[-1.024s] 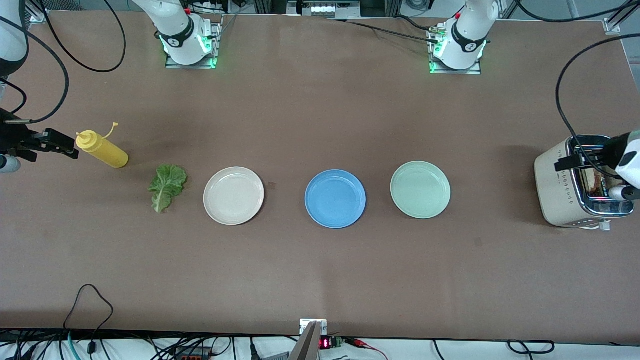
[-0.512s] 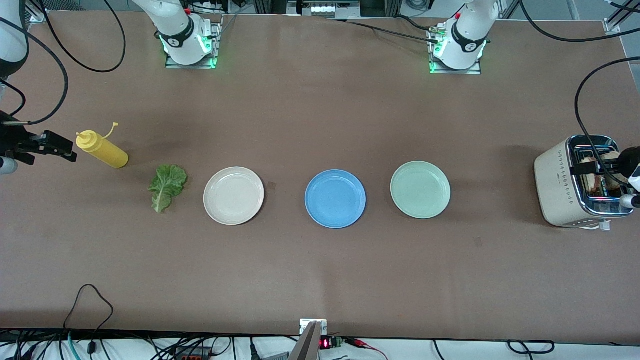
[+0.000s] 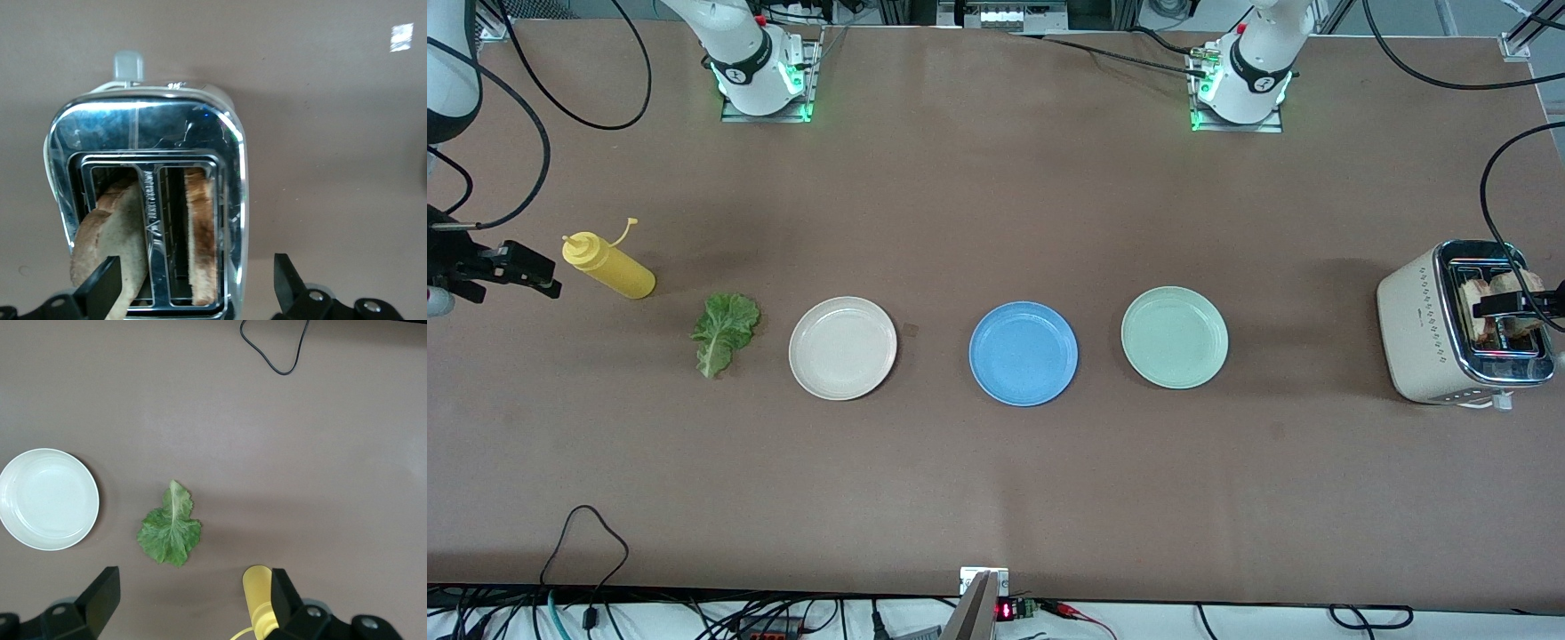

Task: Make sandwich in blue plate with both arms
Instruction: 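Grasp a bread slice in the toaster with the left gripper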

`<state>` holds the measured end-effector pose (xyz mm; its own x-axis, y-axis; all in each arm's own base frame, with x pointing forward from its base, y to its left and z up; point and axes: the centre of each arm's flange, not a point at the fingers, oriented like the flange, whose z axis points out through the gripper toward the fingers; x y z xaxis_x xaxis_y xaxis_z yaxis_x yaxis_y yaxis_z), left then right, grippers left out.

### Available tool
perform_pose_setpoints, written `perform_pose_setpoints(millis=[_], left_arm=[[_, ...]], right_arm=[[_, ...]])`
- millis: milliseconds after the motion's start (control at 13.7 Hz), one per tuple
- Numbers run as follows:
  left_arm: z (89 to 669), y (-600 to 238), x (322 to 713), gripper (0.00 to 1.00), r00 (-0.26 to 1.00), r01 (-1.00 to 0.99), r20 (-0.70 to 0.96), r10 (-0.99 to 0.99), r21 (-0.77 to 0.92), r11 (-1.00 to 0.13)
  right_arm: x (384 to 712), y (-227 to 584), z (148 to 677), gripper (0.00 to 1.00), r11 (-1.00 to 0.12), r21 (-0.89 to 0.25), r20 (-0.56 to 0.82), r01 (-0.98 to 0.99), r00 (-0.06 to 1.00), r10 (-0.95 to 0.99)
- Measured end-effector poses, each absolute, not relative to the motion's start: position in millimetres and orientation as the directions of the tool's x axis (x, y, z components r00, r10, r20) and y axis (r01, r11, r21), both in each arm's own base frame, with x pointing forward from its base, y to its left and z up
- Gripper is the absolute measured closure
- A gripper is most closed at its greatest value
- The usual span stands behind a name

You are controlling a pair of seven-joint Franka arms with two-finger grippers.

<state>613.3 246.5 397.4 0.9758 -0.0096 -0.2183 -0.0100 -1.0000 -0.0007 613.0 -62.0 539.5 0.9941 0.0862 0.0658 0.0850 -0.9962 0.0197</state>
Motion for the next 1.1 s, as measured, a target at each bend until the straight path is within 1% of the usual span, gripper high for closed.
perform_pose_setpoints(millis=[292, 512, 585, 658, 731, 804, 951, 1024, 1097], left_arm=[[374.3, 251.6, 610.4, 0.00, 0.967, -0.003, -0.253, -0.007, 0.018, -1.000], [371.1, 251.5, 609.2, 0.03, 0.965, -0.001, -0.260, -0.006, 0.022, -1.000], [370.8, 251.2, 608.9, 0.08, 0.965, 0.000, -0.262, -0.006, 0.024, -1.000], [369.6, 250.9, 608.2, 0.08, 0.964, 0.002, -0.267, -0.005, 0.026, -1.000], [367.8, 250.5, 607.2, 0.15, 0.962, 0.004, -0.273, -0.004, 0.027, -1.000], [365.2, 250.1, 605.9, 0.19, 0.960, 0.005, -0.280, -0.003, 0.030, -1.000], [358.4, 249.9, 602.6, 0.22, 0.956, 0.010, -0.293, -0.001, 0.035, -0.999], [355.5, 250.7, 601.2, 0.28, 0.954, 0.014, -0.300, 0.002, 0.037, -0.999], [353.0, 251.5, 599.7, 0.39, 0.951, 0.017, -0.308, 0.004, 0.040, -0.999]], right_arm=[[610.6, -61.2, 527.7, 0.00, -0.996, 0.010, 0.009, 0.086, 0.996, 0.086], [609.1, -60.2, 522.8, 0.00, -0.996, 0.004, -0.019, 0.088, 0.996, 0.088], [609.2, -60.2, 520.7, 0.00, -0.996, 0.003, -0.025, 0.088, 0.996, 0.088], [609.9, -60.2, 517.6, 0.00, -0.996, 0.003, -0.032, 0.088, 0.996, 0.088], [610.9, -60.3, 514.0, 0.00, -0.996, 0.002, -0.038, 0.088, 0.995, 0.088], [611.8, -60.6, 510.7, 0.00, -0.996, 0.001, -0.044, 0.088, 0.995, 0.088], [613.5, -60.7, 504.5, 0.00, -0.996, 0.000, -0.053, 0.088, 0.995, 0.088], [614.1, -60.7, 502.4, 0.00, -0.996, 0.000, -0.057, 0.088, 0.995, 0.088], [614.5, -60.7, 500.9, 0.00, -0.996, 0.000, -0.059, 0.088, 0.994, 0.087]])
